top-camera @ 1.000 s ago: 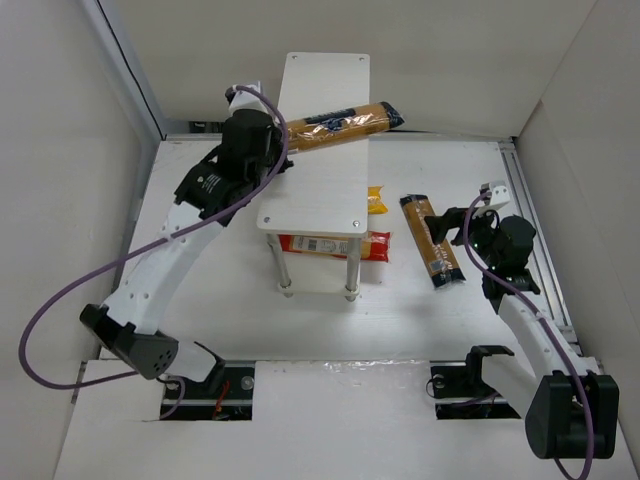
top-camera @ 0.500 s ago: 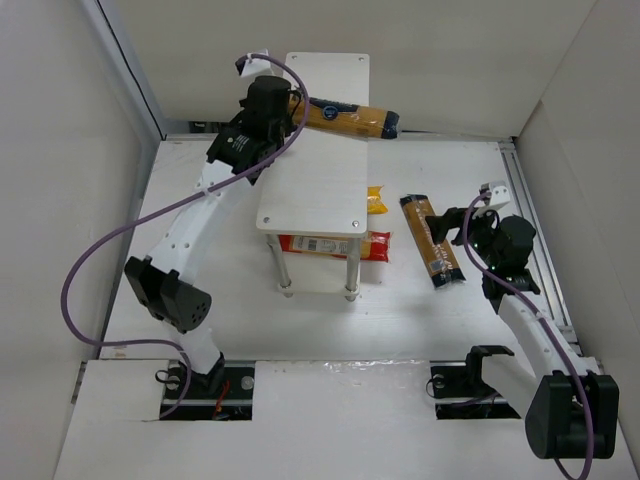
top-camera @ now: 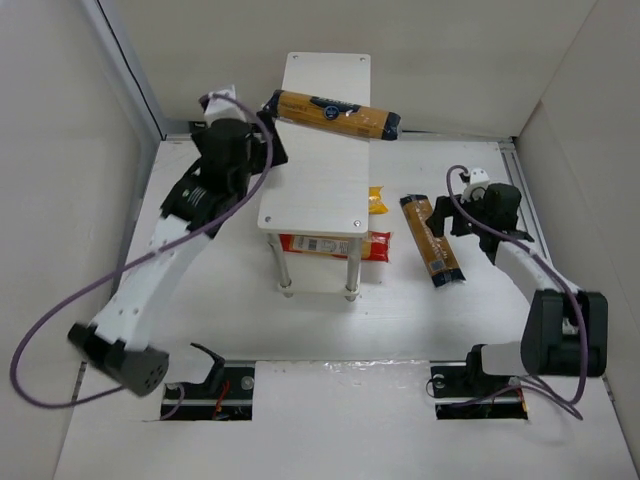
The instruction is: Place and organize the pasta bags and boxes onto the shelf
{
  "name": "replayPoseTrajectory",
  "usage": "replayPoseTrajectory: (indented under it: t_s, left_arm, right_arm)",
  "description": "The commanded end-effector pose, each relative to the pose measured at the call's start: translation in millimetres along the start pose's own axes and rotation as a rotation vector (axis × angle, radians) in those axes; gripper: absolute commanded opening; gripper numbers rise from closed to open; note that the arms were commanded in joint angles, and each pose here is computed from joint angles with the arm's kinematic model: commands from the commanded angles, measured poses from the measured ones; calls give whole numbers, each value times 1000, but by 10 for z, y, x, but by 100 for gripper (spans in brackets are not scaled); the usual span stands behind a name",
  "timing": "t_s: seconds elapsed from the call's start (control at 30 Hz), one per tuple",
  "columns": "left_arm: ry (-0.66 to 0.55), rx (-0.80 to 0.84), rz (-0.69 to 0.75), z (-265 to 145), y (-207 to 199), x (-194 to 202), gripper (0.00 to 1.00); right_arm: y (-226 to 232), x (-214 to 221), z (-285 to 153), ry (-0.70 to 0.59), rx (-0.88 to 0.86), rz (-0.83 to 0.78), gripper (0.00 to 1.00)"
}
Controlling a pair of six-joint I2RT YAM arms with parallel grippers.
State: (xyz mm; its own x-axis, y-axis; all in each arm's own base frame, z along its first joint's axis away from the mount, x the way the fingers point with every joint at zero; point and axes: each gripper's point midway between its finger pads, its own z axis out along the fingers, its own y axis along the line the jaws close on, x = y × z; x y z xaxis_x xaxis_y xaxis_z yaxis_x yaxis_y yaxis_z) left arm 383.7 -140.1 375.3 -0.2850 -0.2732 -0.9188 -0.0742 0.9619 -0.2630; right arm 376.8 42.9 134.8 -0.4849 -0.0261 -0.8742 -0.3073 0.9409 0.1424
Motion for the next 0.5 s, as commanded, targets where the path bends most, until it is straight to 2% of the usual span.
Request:
replayPoseTrajectory:
  t_s: [0.0,0.07,0.17,0.2,0.27,0.33,0.47]
  left_arm:
    - [-167,123,-116,-687,80,-405,100]
    - [-216,125,-180,-937,245,-445,100]
    - [-158,-3,-228,-984,590,-107,100]
    - [-150,-108,-238,-935,783,24,100]
    - [-131,-216,-290,-924,996,228,100]
    - [-122,-360,-282,-868,1287,482,100]
    - [-8,-415,-302,-499,1477,807,100]
  right_arm:
    - [45,246,183,149,-111,-30,100]
    - [18,423,332,228,-132,-31,100]
    - [-12,557,468,304,-89,-41,100]
    - [-7,635,475,335,-74,-45,100]
    - [-64,668,496,370,7,-67,100]
    - [-133,703,509,408,59,-67,97]
    - [-99,729,478,452,107,-91,99]
